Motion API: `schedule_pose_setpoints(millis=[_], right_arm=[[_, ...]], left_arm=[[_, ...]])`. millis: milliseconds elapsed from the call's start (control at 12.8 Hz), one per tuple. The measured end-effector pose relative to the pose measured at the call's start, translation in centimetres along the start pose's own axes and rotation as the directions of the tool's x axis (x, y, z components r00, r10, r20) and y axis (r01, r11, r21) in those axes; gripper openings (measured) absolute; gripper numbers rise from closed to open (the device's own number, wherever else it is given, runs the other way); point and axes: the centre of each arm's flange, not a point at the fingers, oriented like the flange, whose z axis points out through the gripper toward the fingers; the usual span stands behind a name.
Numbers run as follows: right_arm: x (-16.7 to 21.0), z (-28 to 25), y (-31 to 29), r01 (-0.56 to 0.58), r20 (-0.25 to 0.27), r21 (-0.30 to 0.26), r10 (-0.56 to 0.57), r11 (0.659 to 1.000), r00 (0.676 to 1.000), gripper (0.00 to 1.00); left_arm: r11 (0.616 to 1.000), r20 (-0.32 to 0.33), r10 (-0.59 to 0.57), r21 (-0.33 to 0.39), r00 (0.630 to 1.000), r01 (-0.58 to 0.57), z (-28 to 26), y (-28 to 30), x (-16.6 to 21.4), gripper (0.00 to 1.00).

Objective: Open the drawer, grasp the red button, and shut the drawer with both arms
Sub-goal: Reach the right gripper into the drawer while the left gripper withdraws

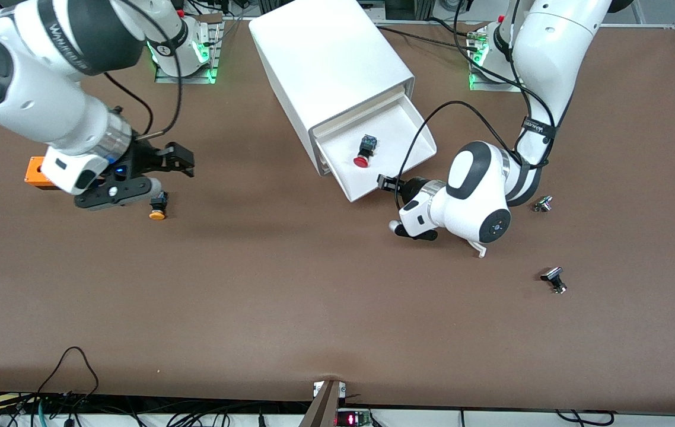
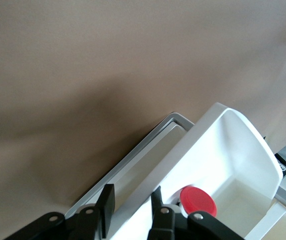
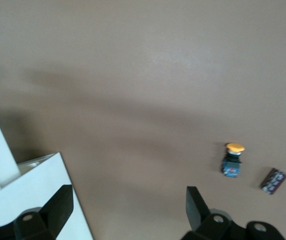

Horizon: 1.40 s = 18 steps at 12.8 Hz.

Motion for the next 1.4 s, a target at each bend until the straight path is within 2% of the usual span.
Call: schedule_pose_setpoints(millis=[234,468,701,935,1169,1403], right_arm=[[-0.5,-0.2,-3.2,-0.041,-0.006,0.0,0.041,0.999,0.999,1.0],[-0.8,-1.1,-6.8,-0.101,-0.022,0.028,0.102,0.994,0.995,1.0],[-1.5,-0.2,-11.8,-0.161,-0.012,0.034,0.162,0.986,0.987,1.0],[-2.4,1.2,-16.2,-0.231,-0.006,0.035,0.232,0.972,0.973,1.0],[-3.6,1.8,-19.4,-0.275,-0.012,0.043,0.275,0.961,0.961,1.0],[-4.4,2.3,-21.8,-0.313,-0.017,0.053,0.314,0.948,0.949,1.0]], left_arm=[[1.0,-0.003,-0.006,0.0,1.0,0.006,-0.1,0.0,0.1,0.37],[0.999,-0.024,-0.032,-0.004,0.999,0.032,-0.8,-0.4,0.4,0.69],[0.999,-0.033,-0.048,-0.005,0.998,0.048,-1.2,-0.6,0.5,0.98],[0.993,-0.079,-0.108,0.03,0.991,0.11,-3.3,-1.1,0.9,0.99],[0.976,-0.207,-0.183,0.083,0.961,0.204,-9.3,-1.5,1.0,0.99],[0.938,-0.337,-0.256,0.139,0.906,0.316,-15.1,-1.7,-1.0,0.99]])
